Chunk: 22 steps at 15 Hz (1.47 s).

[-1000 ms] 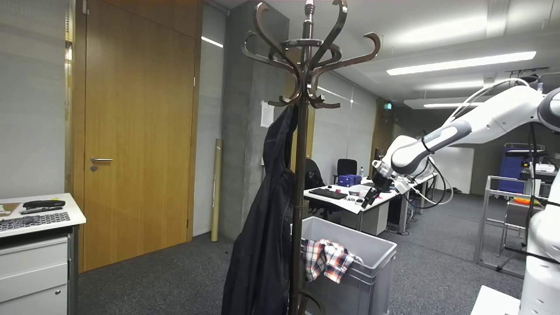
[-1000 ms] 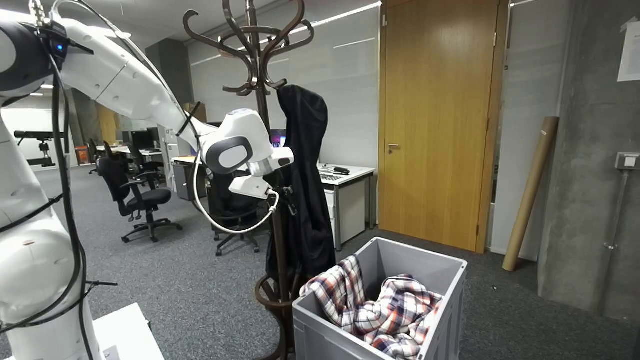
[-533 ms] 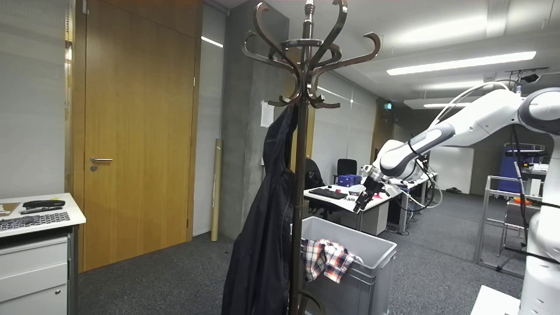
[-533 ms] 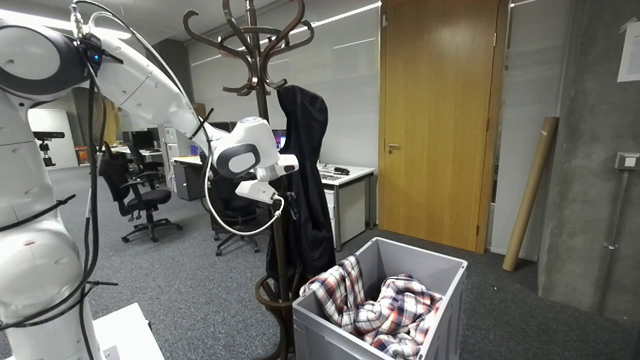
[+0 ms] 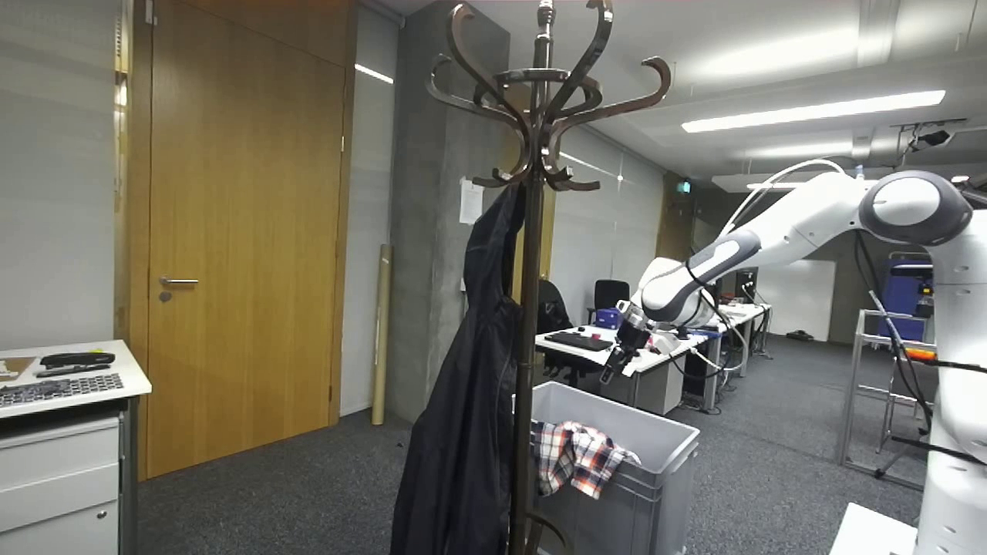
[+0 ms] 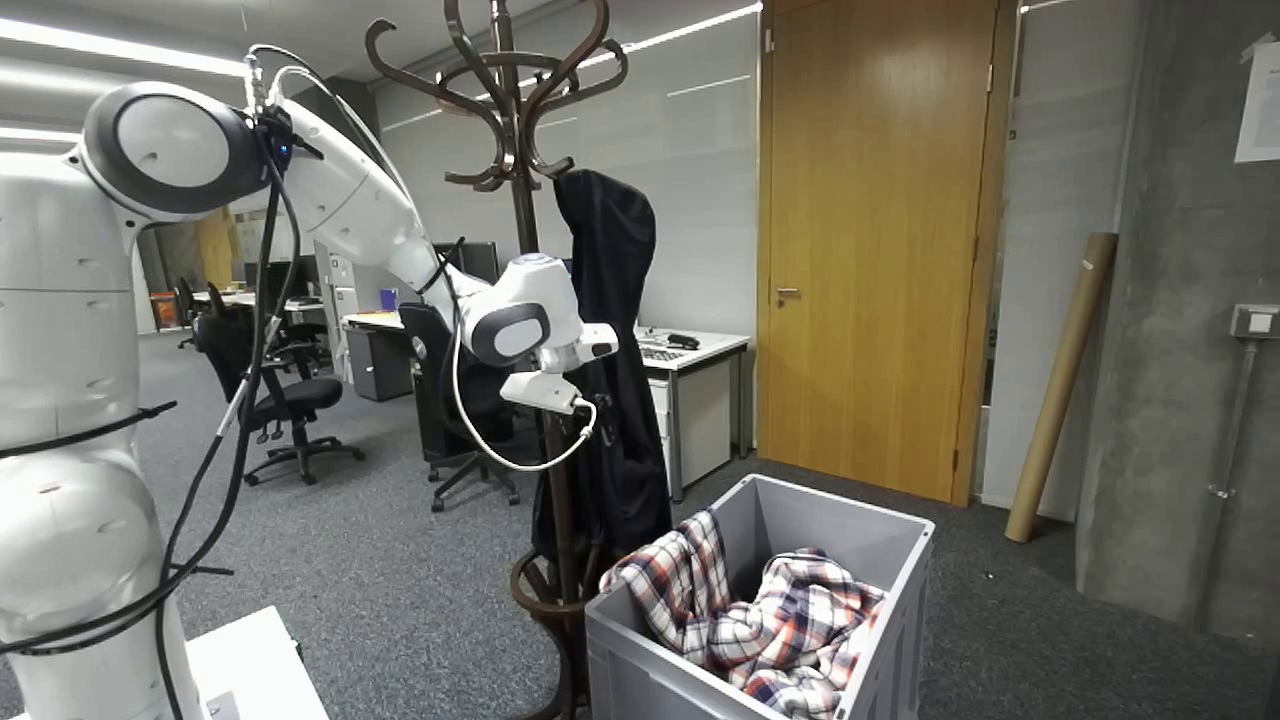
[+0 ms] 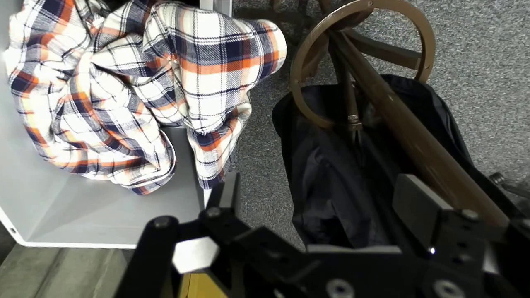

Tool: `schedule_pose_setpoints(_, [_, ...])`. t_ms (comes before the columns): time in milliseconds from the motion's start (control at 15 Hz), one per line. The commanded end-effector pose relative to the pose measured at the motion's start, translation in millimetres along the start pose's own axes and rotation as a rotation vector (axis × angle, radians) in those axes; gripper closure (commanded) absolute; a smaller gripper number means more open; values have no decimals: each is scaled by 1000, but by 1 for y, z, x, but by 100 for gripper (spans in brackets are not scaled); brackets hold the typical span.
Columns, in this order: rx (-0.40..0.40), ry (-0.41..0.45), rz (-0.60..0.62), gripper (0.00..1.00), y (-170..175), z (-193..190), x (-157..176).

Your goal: Put the hanging parts of the object in the basin

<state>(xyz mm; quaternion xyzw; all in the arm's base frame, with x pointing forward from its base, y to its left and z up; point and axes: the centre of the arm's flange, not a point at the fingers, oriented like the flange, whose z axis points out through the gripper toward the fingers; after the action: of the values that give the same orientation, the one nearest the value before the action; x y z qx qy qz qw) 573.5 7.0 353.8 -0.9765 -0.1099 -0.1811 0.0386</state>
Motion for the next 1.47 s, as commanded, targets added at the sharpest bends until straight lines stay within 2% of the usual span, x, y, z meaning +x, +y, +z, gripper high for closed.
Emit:
schedule_pose_setpoints(0, [-22, 29, -28, 0, 6, 13, 24])
schedule_pose_setpoints(800, [-111, 56, -65, 0, 6, 79, 27])
schedule_pose_setpoints(933, [-88, 66, -48, 0, 5, 81, 28])
schedule_pose_setpoints(1000, [-91, 33, -62, 0, 2, 81, 18])
schedule_pose_setpoints(1400, [-87, 25, -66, 0, 0, 86, 17])
